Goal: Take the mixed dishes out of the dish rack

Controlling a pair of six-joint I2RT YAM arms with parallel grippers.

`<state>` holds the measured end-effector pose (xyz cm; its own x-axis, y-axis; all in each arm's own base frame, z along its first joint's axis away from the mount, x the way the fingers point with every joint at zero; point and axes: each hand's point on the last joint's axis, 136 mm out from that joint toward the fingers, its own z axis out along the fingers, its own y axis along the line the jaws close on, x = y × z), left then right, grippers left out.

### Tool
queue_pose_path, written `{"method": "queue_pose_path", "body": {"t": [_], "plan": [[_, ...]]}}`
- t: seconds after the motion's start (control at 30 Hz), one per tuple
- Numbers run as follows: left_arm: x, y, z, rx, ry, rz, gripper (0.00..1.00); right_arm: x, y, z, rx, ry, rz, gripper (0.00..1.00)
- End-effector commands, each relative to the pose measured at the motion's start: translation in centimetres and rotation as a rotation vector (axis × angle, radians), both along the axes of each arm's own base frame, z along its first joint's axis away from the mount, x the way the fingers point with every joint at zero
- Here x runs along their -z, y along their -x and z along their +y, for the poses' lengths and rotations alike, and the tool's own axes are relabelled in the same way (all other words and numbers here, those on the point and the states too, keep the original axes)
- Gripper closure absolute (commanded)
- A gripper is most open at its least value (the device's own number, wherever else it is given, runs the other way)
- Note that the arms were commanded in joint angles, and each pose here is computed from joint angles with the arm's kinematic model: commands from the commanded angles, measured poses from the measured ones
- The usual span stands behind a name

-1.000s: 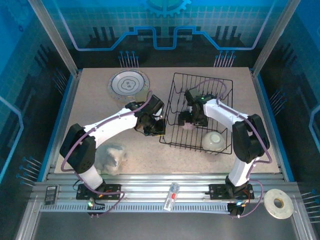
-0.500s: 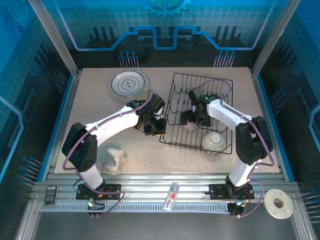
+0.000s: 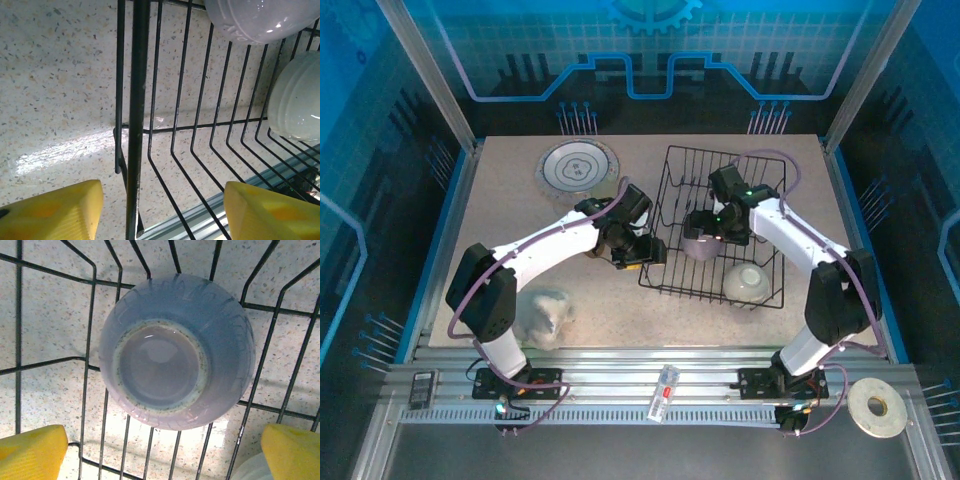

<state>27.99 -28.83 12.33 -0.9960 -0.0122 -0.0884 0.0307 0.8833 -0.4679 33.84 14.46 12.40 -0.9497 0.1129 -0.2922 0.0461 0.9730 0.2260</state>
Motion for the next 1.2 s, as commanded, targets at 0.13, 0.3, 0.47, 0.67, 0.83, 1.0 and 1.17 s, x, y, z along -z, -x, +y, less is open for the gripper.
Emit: {"method": "queue_pose_path", "body": {"t": [0.13,0.3,0.47,0.67,0.83,1.0,1.17], "plan": [[-4.1,-0.6,-0.6,0.032,0.075,-0.119,0.20,-1.8,1.9,-1.9,0.022,-0.049,-0.013,0.00],[-6.9,-1.2,-0.5,0.034,0.091,-0.190,0.16,-2.4,2.4,-2.8,0.022,-0.079,-0.025,0.00],[-8.9,-1.8,-1.7,0.042,0.133,-0.211,0.18,-1.9,2.4,-3.6,0.034,-0.058,-0.016,0.00],[-9.1,-2.1,-4.0,0.068,0.172,-0.183,0.37,-0.7,1.3,-3.6,0.024,-0.031,0.017,0.03],[-6.8,-2.4,-4.8,0.065,0.118,-0.127,0.57,0.3,0.3,-3.7,0.025,-0.003,0.031,0.08],[-5.1,-2.6,-5.2,0.057,0.083,-0.088,0.64,1.7,-0.2,-4.2,0.025,0.044,0.056,0.10],[-3.5,-2.9,-5.2,0.054,0.051,-0.061,0.68,2.7,-0.7,-4.6,0.024,0.075,0.075,0.10]]}}
